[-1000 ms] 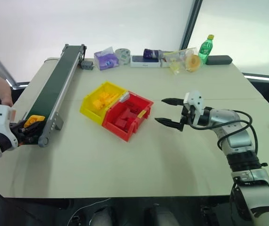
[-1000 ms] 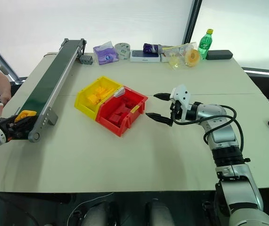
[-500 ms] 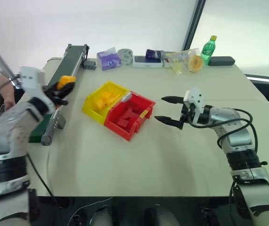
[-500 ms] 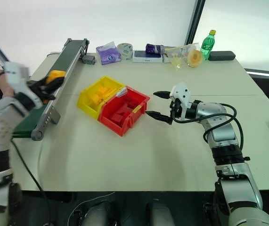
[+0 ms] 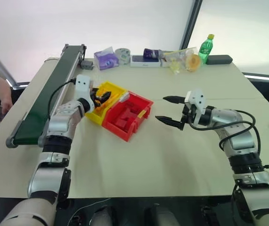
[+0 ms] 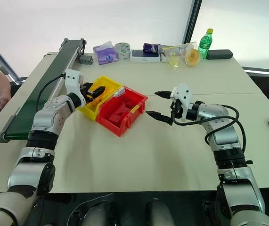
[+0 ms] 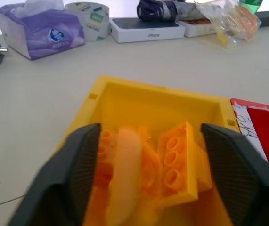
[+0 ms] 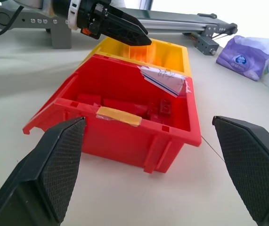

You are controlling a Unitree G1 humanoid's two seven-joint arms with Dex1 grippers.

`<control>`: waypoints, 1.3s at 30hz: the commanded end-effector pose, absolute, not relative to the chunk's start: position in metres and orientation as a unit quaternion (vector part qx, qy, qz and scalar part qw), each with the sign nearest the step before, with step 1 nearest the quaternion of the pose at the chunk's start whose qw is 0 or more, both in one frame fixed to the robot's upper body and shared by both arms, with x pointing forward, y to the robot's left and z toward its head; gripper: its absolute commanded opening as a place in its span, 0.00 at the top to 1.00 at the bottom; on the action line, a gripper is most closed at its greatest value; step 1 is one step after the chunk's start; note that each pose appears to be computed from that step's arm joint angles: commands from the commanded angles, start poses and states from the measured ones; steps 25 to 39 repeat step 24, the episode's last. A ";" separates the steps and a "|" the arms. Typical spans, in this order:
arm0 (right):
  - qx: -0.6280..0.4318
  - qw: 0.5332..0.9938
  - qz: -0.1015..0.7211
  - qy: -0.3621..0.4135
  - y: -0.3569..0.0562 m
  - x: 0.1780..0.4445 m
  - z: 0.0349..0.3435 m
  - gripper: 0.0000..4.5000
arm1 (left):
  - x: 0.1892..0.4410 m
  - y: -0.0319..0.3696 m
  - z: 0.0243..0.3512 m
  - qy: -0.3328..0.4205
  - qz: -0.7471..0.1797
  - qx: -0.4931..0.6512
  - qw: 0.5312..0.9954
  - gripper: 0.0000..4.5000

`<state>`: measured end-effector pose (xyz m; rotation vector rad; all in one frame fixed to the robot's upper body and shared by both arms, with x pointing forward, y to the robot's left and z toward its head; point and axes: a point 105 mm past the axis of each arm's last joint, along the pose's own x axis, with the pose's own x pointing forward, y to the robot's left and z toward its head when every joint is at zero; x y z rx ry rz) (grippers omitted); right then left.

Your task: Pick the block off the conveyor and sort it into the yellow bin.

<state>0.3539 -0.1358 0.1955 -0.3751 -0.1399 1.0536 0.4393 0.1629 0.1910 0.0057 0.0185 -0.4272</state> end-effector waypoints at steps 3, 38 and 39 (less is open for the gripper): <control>-0.183 0.847 0.491 -0.094 -0.137 0.350 0.213 0.00 | 0.419 0.167 0.236 -0.072 -0.251 -0.012 0.965 0.01; -0.192 0.830 0.517 -0.083 -0.135 0.358 0.218 0.00 | 0.253 0.328 0.218 -0.028 -0.150 0.076 0.985 0.01; -0.192 0.830 0.517 -0.083 -0.135 0.358 0.218 0.00 | 0.253 0.328 0.218 -0.028 -0.150 0.076 0.985 0.01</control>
